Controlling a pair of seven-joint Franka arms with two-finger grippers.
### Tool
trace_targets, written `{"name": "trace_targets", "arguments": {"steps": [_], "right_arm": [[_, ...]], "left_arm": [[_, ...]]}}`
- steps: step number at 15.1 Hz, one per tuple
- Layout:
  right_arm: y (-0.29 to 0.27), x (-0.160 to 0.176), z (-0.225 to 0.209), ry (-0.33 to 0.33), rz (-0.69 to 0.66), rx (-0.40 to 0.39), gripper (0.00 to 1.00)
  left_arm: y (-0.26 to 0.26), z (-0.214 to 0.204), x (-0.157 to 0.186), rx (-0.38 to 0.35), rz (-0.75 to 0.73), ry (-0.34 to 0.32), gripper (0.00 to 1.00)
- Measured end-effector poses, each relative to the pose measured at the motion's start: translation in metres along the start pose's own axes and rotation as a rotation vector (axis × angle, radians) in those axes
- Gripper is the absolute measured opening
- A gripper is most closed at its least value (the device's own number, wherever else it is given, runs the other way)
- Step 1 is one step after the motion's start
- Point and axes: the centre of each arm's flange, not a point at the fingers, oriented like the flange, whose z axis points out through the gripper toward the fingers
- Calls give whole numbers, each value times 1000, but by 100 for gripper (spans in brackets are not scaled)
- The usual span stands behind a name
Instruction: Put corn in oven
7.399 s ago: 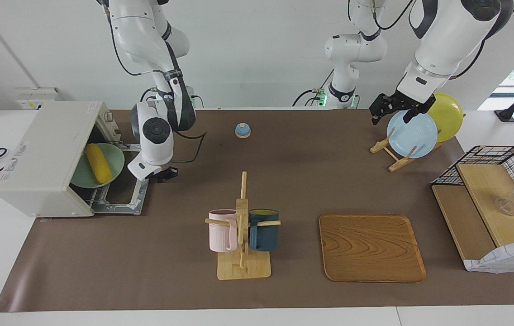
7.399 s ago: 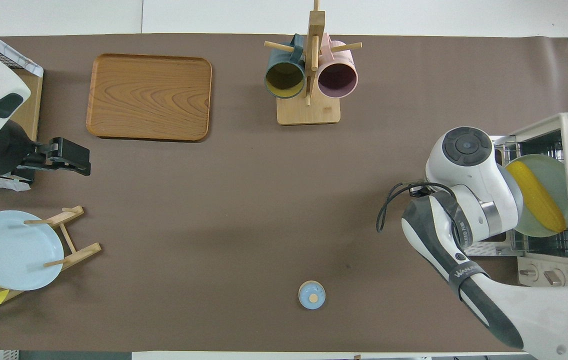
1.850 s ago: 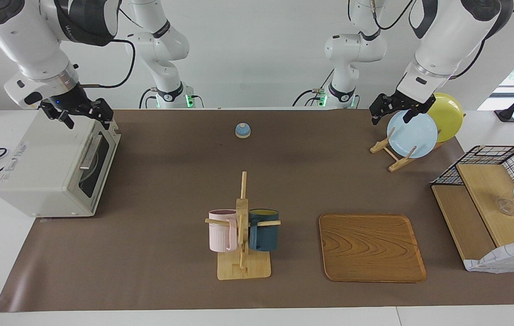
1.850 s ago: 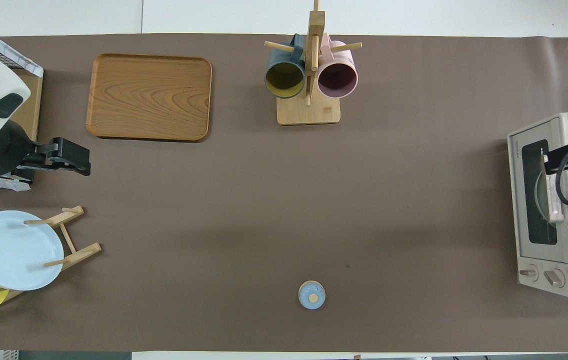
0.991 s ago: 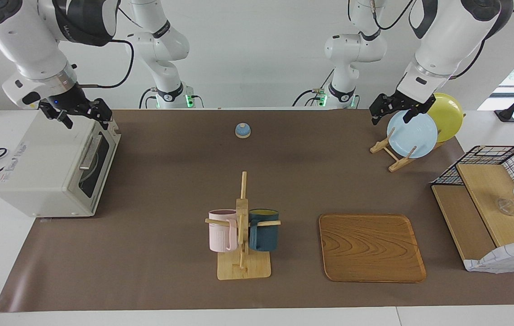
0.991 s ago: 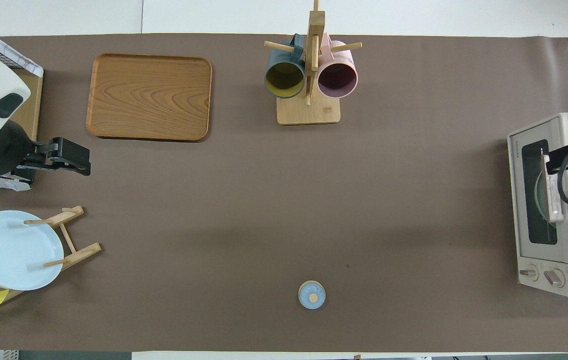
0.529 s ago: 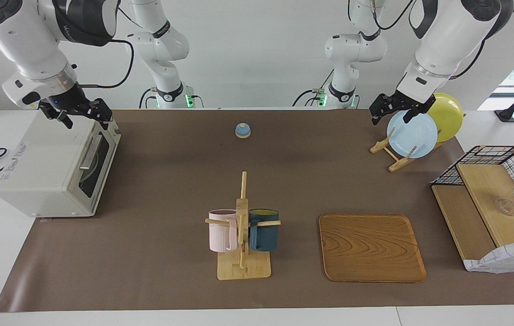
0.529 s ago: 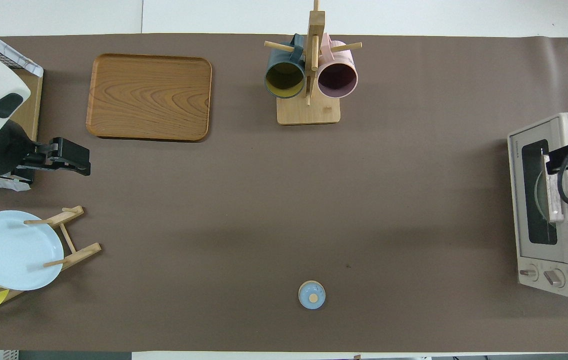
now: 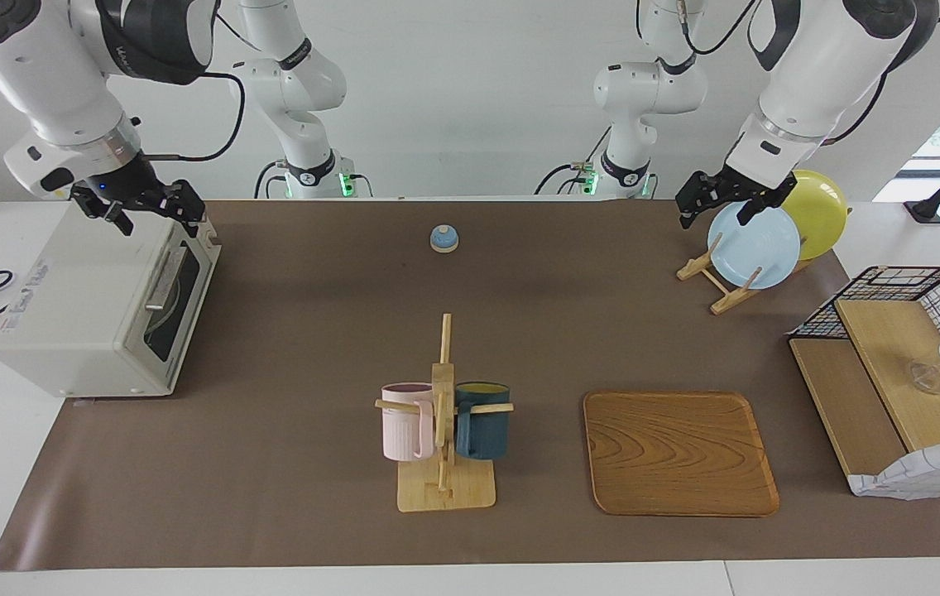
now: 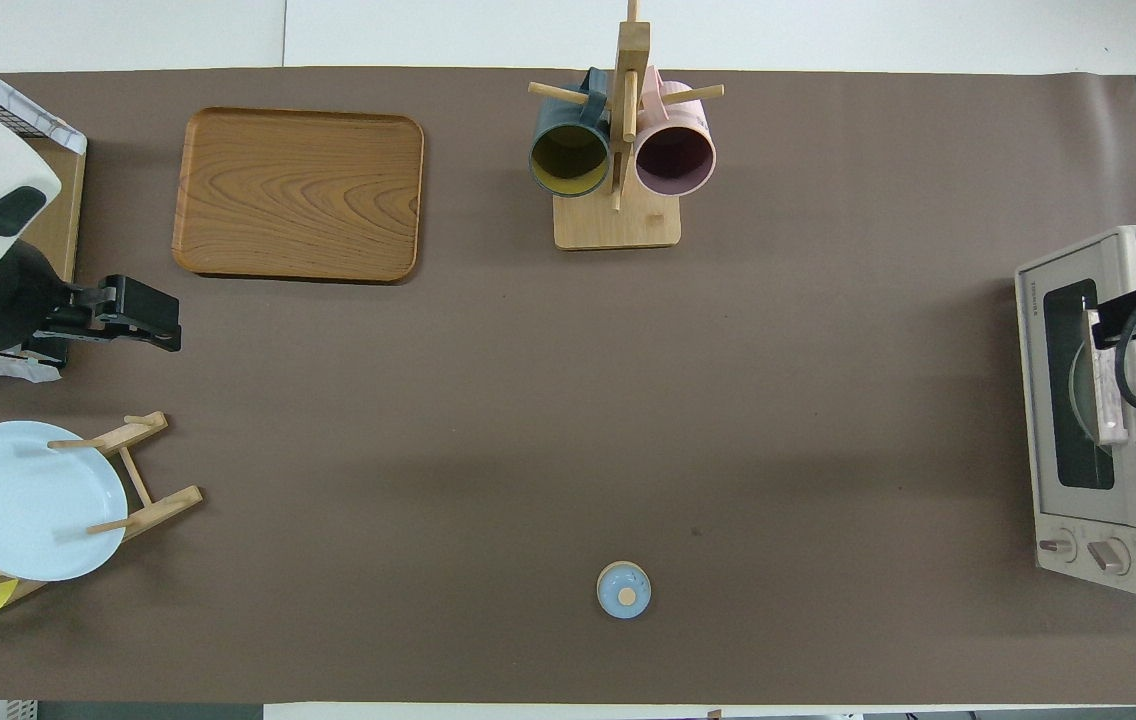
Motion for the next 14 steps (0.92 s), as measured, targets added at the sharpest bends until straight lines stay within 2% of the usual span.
{"name": "trace_targets", "arguments": {"steps": [6,14], "right_arm": [[-5,3,-8,36,-9,-3,100],[-10,0,-7,10,-15,11,100]], "left_arm": [[0,0,0,0,0,0,100],[0,0,0,0,0,0,100]]}}
